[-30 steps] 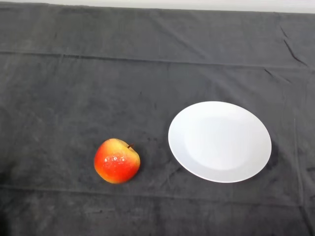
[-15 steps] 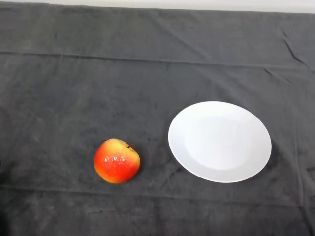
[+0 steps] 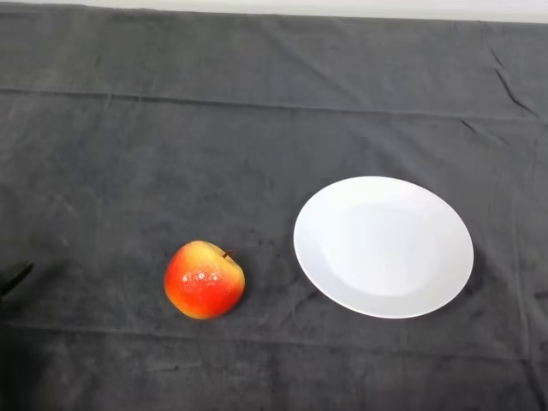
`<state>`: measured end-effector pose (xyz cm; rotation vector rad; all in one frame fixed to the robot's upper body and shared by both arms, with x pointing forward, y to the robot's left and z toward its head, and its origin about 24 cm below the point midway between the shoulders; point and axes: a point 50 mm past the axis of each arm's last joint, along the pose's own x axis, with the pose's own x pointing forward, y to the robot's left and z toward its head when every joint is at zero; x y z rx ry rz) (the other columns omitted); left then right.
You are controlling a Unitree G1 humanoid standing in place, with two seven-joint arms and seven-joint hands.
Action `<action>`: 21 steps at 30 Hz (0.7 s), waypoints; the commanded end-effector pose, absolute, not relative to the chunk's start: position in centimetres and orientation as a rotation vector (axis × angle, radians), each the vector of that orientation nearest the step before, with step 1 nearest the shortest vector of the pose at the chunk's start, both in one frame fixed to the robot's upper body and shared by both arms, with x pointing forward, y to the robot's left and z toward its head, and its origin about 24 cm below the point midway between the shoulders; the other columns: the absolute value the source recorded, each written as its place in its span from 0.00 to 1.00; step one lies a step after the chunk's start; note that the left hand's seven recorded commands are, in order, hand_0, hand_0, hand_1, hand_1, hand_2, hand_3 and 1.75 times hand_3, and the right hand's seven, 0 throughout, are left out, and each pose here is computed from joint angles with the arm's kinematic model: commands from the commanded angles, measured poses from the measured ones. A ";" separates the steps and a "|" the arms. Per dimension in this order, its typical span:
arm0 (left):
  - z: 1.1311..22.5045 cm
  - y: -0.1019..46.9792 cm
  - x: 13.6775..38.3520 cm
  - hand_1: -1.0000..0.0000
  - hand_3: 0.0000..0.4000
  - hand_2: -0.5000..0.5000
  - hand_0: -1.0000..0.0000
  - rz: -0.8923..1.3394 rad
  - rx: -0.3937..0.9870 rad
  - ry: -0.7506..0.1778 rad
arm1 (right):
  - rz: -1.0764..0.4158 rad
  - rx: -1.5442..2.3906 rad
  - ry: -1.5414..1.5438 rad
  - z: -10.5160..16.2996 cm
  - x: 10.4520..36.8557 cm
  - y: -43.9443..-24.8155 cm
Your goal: Move the apple to the plate
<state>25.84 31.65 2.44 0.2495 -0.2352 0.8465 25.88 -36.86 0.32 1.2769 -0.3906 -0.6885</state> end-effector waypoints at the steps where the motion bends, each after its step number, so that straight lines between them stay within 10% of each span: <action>1: 4.1 31.4 26.8 1.00 0.00 0.50 1.00 0.819 0.266 -0.307 | -0.694 1.279 -0.429 0.6 25.6 -37.2; 21: 8.6 23.4 28.3 1.00 0.00 0.50 1.00 0.475 0.354 -0.440 | -0.694 1.275 -0.426 0.6 25.6 -37.2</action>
